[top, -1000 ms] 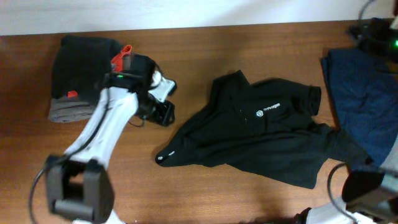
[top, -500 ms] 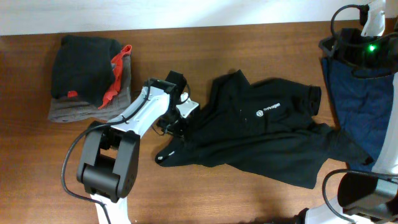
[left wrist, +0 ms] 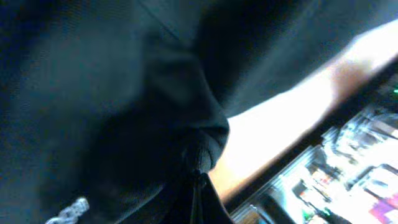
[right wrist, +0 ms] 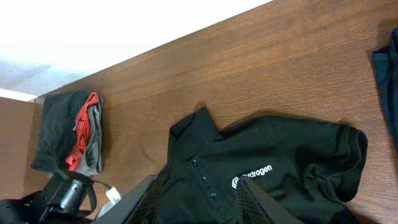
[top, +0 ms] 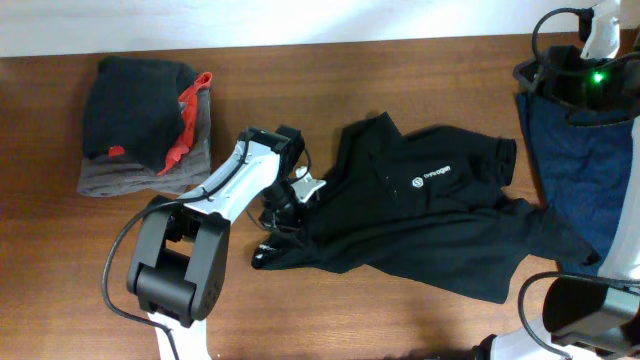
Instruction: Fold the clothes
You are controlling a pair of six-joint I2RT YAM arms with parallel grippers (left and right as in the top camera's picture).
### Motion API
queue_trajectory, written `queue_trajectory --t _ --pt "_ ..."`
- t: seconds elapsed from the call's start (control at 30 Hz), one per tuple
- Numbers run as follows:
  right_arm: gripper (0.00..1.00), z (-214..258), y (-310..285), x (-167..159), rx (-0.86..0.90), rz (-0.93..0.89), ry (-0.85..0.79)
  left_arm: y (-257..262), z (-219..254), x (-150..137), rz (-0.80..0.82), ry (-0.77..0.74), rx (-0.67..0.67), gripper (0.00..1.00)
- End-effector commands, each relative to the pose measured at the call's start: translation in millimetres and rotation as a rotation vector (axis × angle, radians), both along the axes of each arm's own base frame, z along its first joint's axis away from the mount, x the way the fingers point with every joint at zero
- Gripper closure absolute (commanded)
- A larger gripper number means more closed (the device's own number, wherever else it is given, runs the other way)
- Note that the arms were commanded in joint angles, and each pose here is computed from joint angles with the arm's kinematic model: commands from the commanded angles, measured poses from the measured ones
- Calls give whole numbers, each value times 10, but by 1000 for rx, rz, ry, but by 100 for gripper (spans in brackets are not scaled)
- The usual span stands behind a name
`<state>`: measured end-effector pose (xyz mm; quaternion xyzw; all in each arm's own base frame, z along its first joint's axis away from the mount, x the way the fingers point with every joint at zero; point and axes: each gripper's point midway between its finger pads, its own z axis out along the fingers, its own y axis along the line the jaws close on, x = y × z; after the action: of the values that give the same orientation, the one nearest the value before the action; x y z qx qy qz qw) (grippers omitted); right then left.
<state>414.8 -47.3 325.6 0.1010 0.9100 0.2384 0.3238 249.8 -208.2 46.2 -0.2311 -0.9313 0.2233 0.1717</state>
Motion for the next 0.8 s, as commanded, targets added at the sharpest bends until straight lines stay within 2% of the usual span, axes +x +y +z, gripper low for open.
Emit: queue_trajectory --t 0.0,0.13,0.3,0.37,0.43,0.5,0.57,0.63,0.67,0.73,0.77 --pt "56 -1 16 -2 -14 6 -1 -265 244 -200 -4 58 -97 99" --pt "55 -29 -44 -1 -43 -16 9 -456 288 -369 -65 44 -95 99" --pt "55 -39 -64 -1 -53 -23 13 -481 148 -469 -107 -28 75 99" --pt "55 -37 -65 1 -54 -24 12 -458 143 -440 -108 -52 97 96" --pt "55 -33 -68 8 -55 -24 8 -417 158 -373 -107 -84 119 83" --pt "55 -29 -69 12 -56 -24 6 -362 188 -269 -99 -124 138 80" --pt "55 -29 -70 12 -56 -24 6 -268 225 -112 -87 -183 173 71" --pt "55 -37 -85 11 -63 -30 9 -163 263 94 -68 -256 215 58" --pt "55 -44 -102 11 -72 -36 12 -118 276 233 -53 -302 230 46" --pt "54 -51 -115 10 -78 -41 15 -46 264 535 -14 -405 247 32" --pt "55 -52 -115 11 -78 -41 15 -21 251 677 6 -453 252 29"
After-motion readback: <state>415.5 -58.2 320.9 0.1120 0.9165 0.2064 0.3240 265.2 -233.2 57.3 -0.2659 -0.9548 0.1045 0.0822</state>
